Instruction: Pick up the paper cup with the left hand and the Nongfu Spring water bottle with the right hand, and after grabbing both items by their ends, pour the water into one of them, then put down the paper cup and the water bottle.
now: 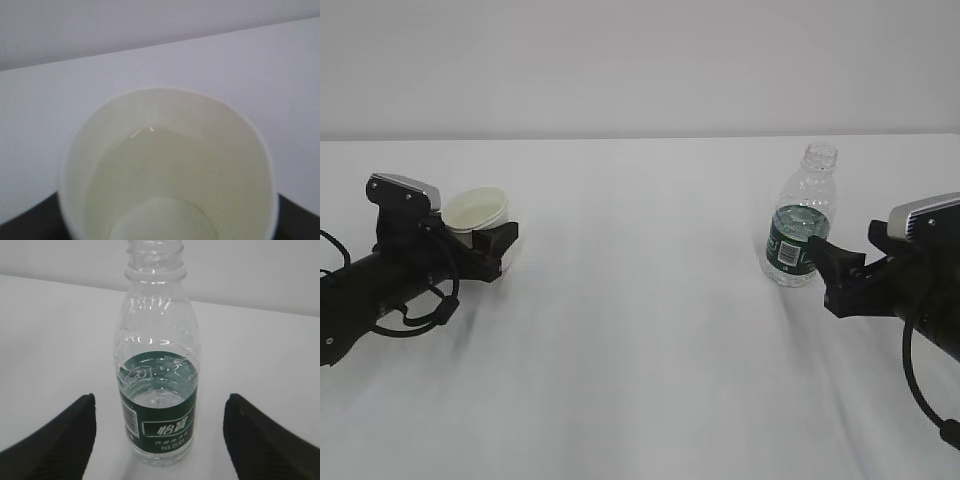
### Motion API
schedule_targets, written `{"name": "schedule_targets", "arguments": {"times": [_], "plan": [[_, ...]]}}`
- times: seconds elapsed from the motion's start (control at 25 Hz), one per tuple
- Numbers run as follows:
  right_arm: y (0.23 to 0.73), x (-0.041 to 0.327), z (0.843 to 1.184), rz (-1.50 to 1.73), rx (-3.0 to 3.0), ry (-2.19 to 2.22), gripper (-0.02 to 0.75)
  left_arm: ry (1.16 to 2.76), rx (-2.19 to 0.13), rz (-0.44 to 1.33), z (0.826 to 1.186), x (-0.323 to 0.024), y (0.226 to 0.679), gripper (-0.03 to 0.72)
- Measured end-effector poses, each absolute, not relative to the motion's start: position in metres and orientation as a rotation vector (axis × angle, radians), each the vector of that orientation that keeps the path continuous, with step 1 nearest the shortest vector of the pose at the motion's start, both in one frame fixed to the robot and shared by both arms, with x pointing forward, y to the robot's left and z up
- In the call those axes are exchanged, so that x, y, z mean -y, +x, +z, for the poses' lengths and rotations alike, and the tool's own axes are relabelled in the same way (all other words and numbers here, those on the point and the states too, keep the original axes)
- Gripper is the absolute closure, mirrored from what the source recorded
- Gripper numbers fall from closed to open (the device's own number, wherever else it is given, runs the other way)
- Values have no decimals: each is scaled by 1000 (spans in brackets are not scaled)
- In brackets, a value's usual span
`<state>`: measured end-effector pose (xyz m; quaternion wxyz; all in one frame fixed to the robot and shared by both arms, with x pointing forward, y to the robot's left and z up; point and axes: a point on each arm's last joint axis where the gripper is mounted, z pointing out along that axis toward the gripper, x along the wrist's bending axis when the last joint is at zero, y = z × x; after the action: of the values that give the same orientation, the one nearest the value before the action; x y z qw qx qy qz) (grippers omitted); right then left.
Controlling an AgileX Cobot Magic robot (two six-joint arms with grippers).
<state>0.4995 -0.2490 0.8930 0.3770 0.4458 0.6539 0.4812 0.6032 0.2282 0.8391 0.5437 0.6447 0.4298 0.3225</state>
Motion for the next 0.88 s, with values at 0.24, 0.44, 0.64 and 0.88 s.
{"name": "schedule_targets", "arguments": {"times": [0.24,0.44,0.64,0.88], "plan": [[499,249,893,1231,-1672,1140,146,1535,-1019,761,838,-228,603,105],[499,249,893,1231,-1673,1139,146,1537,-1022,759,837,-228,602,91],[499,249,893,1231,-1673,1139,146,1557,-1047,739,832,-229,593,90],[495,249,892,1251,-1666,1185,146,1569,-1122,726,827,-235,576,94]]}}
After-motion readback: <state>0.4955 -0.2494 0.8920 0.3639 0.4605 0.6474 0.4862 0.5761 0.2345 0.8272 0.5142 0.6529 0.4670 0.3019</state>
